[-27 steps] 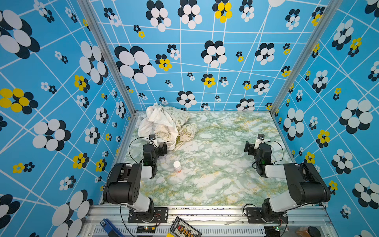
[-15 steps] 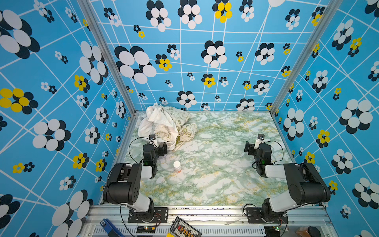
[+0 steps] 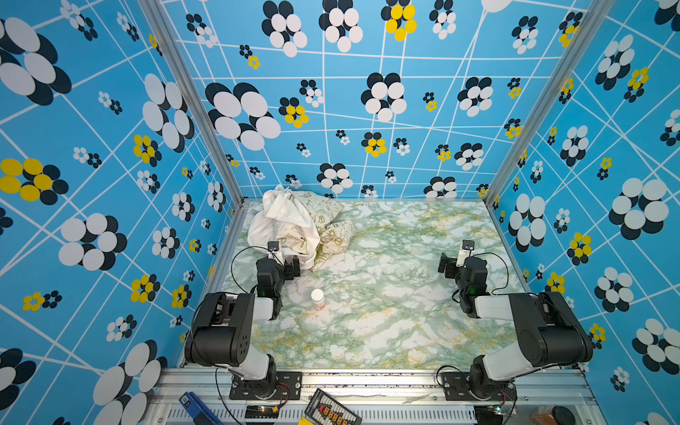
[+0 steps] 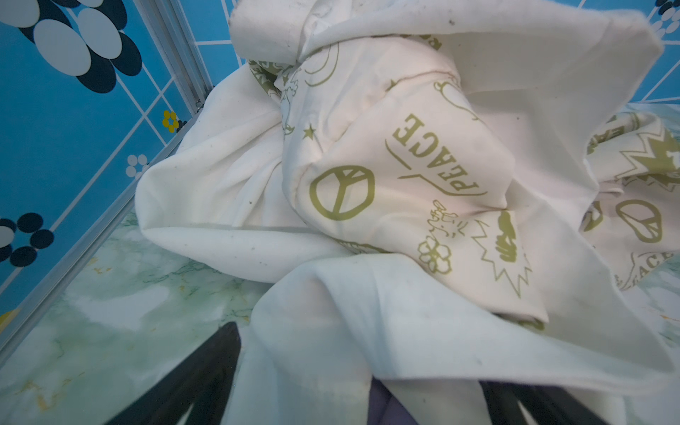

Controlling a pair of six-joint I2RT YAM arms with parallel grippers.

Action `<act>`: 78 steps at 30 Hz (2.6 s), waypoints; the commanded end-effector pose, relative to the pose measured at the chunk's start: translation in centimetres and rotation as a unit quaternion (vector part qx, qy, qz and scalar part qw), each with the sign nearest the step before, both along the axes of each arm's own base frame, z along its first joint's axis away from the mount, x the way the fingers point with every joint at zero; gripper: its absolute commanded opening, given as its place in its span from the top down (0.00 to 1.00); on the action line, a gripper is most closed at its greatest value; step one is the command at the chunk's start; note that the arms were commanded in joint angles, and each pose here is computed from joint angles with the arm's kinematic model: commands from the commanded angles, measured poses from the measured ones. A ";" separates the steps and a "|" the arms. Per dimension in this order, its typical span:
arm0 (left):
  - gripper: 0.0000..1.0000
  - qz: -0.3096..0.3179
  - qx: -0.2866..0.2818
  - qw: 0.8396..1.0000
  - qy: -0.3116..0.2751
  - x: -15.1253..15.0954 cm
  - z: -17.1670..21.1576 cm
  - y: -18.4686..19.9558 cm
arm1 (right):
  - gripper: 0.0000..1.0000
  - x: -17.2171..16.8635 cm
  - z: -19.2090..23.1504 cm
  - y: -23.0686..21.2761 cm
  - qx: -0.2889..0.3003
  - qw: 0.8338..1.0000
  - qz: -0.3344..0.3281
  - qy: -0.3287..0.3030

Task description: Pick out a specific cloth from the pile

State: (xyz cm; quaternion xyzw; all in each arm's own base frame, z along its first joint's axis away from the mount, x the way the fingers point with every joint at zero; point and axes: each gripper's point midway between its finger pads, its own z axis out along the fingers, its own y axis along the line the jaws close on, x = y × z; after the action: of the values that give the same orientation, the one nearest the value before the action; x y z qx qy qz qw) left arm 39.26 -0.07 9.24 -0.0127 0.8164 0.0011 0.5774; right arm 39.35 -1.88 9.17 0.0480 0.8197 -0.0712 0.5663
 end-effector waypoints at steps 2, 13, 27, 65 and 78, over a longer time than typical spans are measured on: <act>0.01 -0.001 0.008 1.000 -0.002 0.5 0.2 -0.1 | 0.01 0.1 0.2 -0.2 0.004 1.000 -0.004 -0.008; 0.01 -0.004 0.009 1.000 -0.007 0.5 0.7 -0.2 | 0.01 0.0 0.2 -0.3 0.003 1.000 -0.006 -0.009; 0.01 -0.020 0.002 1.000 -0.011 -2.8 8.7 -0.7 | 0.01 -0.9 6.2 0.7 -0.018 0.999 0.033 0.015; 0.01 0.225 -0.342 0.889 0.206 -7.4 5.5 3.4 | 0.01 -4.3 10.5 6.8 0.115 0.977 0.176 0.028; 0.04 0.242 -0.442 0.834 0.224 -7.8 3.4 4.0 | 0.01 -5.4 9.8 8.6 0.133 0.965 0.221 0.038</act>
State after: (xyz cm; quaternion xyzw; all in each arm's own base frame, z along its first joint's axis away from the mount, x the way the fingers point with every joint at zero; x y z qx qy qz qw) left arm 31.38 4.50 12.85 -0.4570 0.8106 -0.1924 0.3116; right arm 34.21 6.01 19.14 -0.0534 0.8345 0.1452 0.5289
